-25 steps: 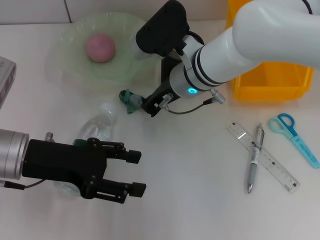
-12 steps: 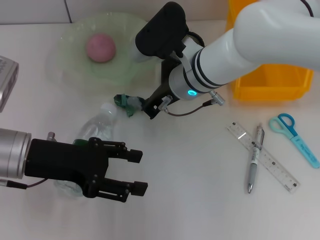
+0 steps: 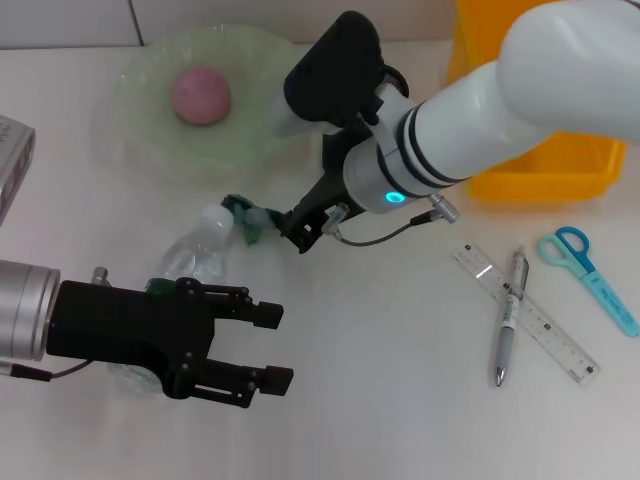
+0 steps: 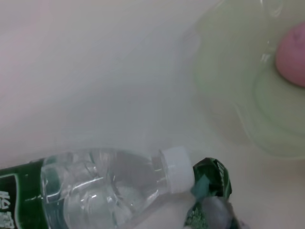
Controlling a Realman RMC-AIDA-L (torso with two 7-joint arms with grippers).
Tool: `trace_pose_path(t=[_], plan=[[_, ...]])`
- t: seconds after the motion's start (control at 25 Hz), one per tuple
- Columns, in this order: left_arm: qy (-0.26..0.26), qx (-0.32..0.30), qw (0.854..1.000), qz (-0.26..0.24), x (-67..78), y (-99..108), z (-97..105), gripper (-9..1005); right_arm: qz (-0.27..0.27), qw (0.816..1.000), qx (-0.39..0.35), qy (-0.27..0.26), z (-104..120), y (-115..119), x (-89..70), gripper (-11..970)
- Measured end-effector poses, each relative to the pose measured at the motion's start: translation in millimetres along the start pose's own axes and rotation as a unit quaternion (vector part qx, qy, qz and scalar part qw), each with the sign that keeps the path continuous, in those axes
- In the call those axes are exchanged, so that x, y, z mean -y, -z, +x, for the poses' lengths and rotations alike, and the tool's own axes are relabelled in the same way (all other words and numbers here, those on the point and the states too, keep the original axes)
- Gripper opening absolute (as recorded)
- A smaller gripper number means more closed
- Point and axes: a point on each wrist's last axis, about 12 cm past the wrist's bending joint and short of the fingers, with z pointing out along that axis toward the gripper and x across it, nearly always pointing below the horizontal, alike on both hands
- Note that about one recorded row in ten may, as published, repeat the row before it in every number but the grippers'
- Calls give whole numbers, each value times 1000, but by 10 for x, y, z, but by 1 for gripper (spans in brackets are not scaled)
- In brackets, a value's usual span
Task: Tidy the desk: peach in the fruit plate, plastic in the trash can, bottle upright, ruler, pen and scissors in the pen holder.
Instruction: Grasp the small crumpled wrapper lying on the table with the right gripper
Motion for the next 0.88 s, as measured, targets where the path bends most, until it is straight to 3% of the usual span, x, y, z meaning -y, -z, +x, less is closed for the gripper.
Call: trace_pose_path(t=[0.4, 0.6, 0.88], plan=[[0, 0, 1000, 1, -1, -1, -5, 748, -12, 996, 71, -46, 215, 374, 229, 43], [0, 0, 1000, 1, -7, -4, -15, 747, -8, 990, 122, -74, 415, 707, 396, 54], [-1, -1, 1000, -2, -19, -4, -28, 745, -48, 984, 156, -67, 519, 899, 438, 69]])
